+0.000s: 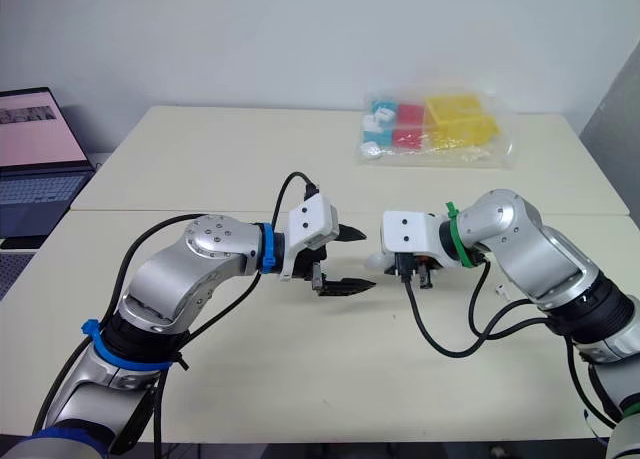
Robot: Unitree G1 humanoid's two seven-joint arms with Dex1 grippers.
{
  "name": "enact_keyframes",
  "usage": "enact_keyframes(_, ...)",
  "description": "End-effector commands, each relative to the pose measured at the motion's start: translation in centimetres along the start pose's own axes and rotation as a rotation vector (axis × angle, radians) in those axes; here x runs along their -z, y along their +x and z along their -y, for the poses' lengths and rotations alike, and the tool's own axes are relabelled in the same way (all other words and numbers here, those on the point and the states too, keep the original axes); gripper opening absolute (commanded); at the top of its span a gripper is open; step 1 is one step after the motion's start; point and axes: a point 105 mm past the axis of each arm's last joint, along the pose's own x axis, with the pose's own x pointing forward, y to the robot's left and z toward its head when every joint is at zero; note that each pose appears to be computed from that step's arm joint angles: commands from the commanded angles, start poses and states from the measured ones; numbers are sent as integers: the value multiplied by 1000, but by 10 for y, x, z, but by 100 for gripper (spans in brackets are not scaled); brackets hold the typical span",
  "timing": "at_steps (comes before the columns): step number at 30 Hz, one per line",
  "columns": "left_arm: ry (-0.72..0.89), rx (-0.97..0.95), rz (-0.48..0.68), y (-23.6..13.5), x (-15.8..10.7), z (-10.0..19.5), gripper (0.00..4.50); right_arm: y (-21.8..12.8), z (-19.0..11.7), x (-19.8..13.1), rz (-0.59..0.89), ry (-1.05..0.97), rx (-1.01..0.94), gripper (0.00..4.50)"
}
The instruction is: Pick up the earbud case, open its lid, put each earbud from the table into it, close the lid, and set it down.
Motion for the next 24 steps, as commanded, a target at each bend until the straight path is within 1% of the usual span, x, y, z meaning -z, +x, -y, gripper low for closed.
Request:
enact_keyframes(1,56,0,4,0,-8,1,450,-12,11,-14,8,-45,39,79)
enact_keyframes(4,82,-9,-10,1,-4,-1,450,-12,12,-18,12,-47,35,79)
enact_keyframes(15,34,-36,31,3,-7,-6,450,-14,9,-22,25,-43,26,79)
enact_keyframes(18,49,-45,29,2,-7,-9,395,-13,9,-23,28,-42,25,79)
enact_keyframes(24,43,-32,45,4,-8,-7,206,-14,9,-22,34,-38,24,79)
